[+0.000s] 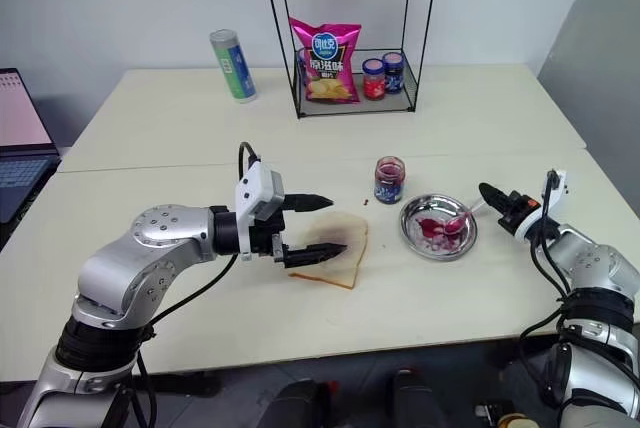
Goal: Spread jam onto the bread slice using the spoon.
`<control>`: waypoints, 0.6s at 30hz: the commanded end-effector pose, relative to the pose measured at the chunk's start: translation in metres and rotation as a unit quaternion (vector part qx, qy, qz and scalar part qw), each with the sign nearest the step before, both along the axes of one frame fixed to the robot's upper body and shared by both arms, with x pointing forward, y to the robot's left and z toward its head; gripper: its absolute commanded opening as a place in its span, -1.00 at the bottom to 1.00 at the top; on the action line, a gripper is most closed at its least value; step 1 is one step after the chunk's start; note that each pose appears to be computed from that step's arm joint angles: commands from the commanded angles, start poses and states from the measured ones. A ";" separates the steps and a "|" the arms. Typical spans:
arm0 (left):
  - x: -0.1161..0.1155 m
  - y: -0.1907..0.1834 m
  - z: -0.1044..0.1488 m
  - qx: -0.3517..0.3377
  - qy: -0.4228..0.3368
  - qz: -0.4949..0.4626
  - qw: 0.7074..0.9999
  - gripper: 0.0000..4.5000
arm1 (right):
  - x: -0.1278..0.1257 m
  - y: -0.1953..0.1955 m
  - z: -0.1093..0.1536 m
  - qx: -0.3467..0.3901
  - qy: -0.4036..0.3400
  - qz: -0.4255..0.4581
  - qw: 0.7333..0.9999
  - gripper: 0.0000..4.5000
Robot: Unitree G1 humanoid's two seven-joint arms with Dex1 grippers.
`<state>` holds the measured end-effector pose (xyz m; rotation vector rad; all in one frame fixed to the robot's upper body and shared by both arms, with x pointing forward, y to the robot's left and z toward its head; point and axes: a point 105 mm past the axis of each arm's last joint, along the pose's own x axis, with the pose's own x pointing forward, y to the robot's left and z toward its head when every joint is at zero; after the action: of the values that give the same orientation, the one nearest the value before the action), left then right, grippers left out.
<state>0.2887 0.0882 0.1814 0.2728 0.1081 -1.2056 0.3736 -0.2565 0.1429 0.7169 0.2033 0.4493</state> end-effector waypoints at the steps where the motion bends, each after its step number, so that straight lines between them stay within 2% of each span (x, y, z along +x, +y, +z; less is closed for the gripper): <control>1: 0.008 0.014 0.010 -0.021 -0.014 0.037 0.999 1.00 | 0.000 0.012 0.068 -0.033 -0.103 -0.002 0.994 -0.98; 7: 0.018 0.018 0.013 -0.039 -0.023 0.076 0.996 1.00 | 0.008 0.048 0.112 -0.059 -0.169 0.007 0.984 -0.98; 10: 0.029 0.017 0.017 -0.057 -0.033 0.099 0.993 1.00 | 0.022 0.080 0.130 -0.104 -0.209 0.018 0.972 -0.98; 18: 0.031 0.012 0.022 -0.071 -0.041 0.107 0.991 1.00 | 0.045 0.116 0.135 -0.138 -0.233 0.037 0.962 -0.98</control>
<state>0.3210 0.1004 0.1876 0.1641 0.0485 -0.9898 0.4169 -0.1424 0.2541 0.3583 -0.0660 0.6232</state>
